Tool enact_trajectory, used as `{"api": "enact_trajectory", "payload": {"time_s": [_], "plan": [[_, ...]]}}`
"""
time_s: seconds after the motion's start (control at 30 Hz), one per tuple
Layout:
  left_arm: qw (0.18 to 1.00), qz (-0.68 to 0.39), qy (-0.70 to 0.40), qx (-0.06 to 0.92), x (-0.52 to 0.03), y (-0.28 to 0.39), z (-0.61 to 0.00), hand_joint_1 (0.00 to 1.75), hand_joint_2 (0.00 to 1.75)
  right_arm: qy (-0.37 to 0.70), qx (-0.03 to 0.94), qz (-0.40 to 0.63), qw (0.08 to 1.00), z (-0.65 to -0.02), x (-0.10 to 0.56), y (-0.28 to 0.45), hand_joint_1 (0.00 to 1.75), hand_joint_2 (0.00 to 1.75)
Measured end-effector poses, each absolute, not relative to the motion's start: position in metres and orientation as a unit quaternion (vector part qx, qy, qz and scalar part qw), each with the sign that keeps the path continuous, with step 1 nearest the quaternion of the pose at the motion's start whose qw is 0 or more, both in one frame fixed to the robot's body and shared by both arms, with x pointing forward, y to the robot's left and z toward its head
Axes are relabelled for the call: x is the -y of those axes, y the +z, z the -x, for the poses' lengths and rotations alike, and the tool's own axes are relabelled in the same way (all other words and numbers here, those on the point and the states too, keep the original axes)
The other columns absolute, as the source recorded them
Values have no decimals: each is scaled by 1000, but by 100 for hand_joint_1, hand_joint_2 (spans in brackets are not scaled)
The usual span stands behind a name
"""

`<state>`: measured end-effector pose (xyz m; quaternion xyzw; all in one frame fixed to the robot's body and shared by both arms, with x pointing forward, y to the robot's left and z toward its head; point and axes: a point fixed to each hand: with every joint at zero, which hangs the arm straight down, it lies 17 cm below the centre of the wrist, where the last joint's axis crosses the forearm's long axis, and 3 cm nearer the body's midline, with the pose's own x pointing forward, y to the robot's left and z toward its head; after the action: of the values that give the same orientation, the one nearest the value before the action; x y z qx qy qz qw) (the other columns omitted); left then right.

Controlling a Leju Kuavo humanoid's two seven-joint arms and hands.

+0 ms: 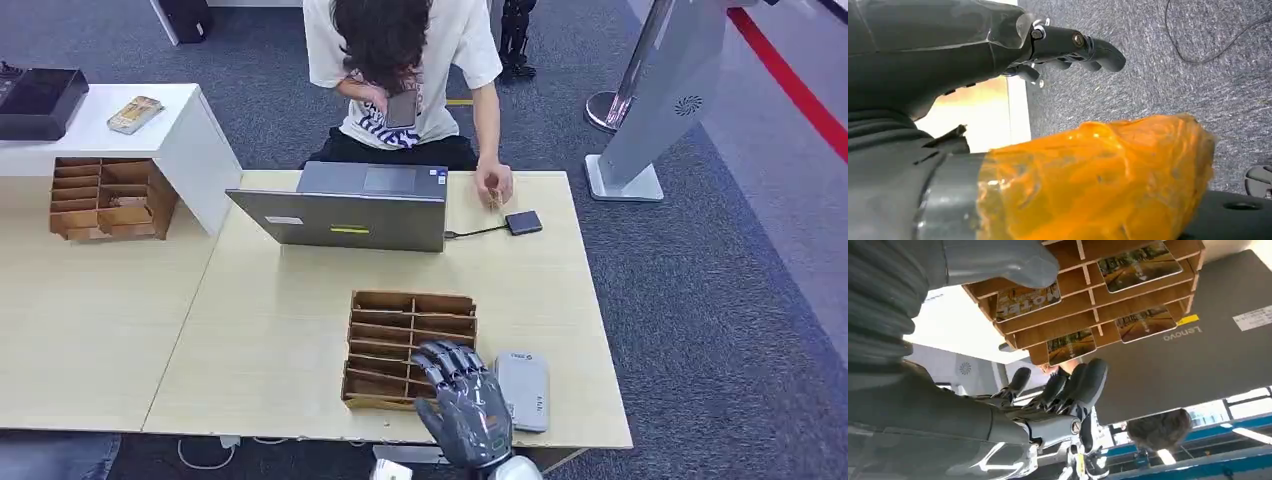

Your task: Pass the card to the sensor for recognition and then transmit it.

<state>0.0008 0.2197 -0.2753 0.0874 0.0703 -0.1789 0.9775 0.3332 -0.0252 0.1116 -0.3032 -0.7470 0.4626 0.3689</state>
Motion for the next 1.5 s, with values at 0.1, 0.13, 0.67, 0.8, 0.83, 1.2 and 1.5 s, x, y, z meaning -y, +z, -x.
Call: {"api": "enact_trajectory", "payload": {"time_s": [0.1, 0.13, 0.67, 0.8, 0.83, 1.2, 1.5], "plan": [[978, -87, -179, -71, -220, -275, -1, 0, 0, 464, 742, 309, 374, -336, 26, 108, 70, 175], [978, -87, -178, -71, -220, -275, -1, 0, 0, 464, 740, 310, 376, -337, 27, 107, 73, 175], [976, -91, -184, -78, -222, -275, 2, 0, 0, 455, 708, 344, 416, -360, 44, 91, 61, 175], [975, -91, -186, -78, -222, -275, 2, 0, 0, 454, 703, 349, 421, -365, 48, 89, 65, 175], [975, -92, -187, -78, -222, -275, 2, 0, 0, 454, 702, 351, 422, -366, 49, 88, 65, 175], [975, -92, -188, -78, -223, -275, 2, 0, 0, 455, 692, 357, 433, -373, 56, 81, 147, 175], [975, -92, -188, -78, -223, -275, 2, 0, 0, 457, 688, 358, 437, -375, 56, 77, 171, 175]]}}
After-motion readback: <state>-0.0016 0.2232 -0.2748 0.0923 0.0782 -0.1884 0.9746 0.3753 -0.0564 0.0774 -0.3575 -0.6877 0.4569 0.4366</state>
